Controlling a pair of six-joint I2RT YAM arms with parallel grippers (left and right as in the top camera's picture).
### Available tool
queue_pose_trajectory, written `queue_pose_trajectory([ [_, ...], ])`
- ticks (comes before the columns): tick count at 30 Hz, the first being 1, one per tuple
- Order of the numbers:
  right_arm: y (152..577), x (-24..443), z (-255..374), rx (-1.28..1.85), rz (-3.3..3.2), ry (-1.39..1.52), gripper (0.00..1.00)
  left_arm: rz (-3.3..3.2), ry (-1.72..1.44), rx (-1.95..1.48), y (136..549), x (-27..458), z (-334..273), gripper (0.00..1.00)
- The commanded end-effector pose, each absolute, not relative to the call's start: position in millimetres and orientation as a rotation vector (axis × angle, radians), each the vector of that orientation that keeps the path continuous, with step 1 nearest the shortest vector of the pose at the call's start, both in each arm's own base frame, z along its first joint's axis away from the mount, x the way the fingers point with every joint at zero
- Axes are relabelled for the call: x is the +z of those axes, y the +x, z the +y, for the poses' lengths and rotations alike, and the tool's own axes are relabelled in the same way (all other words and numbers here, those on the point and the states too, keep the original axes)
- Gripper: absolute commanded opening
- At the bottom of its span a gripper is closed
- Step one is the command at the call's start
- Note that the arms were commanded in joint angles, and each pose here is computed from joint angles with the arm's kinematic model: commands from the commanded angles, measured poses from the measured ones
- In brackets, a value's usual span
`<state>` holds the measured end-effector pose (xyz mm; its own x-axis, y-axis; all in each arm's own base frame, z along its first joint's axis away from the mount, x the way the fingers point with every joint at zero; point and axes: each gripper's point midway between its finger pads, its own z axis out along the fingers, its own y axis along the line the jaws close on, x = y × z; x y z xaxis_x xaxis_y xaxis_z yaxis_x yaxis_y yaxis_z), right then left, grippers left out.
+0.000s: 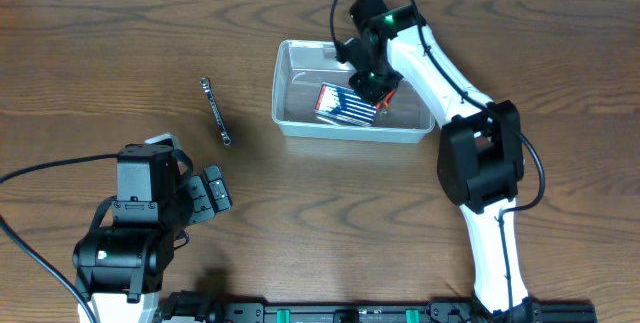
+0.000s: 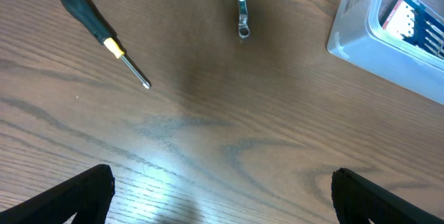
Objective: Pack container
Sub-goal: 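Carry the pliers with the right gripper into the container, then release the pliers and raise the right gripper out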
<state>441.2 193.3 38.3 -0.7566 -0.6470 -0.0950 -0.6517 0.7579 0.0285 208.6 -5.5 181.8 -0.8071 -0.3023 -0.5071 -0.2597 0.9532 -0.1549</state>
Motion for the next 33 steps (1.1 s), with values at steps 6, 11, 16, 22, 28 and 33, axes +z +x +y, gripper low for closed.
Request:
queue_pose_trajectory([
  [6, 450, 40, 146, 0.088, 2.969, -0.866, 0.33, 2.537, -0.386, -0.096, 211, 190, -5, 0.98],
  [11, 446, 40, 138, 0.088, 2.997, -0.858, 0.5, 2.536, -0.387, -0.094, 211, 190, -4, 0.98],
  [16, 442, 41, 142, 0.089, 3.003, -0.862, 0.51, 2.536, -0.387, -0.094, 211, 190, -4, 0.98],
  [22, 447, 83, 163, 0.092, 2.889, -0.891, 0.52, 2.535, -0.387, -0.093, 211, 190, -4, 0.98],
  [28, 468, 202, 141, 0.034, 2.663, -0.558, 0.54, 2.525, -0.385, -0.096, 213, 191, -4, 0.98],
  [33, 462, 261, 53, -0.001, 2.602, 0.191, 0.76, 2.52, -0.385, -0.097, 214, 192, -5, 0.98],
])
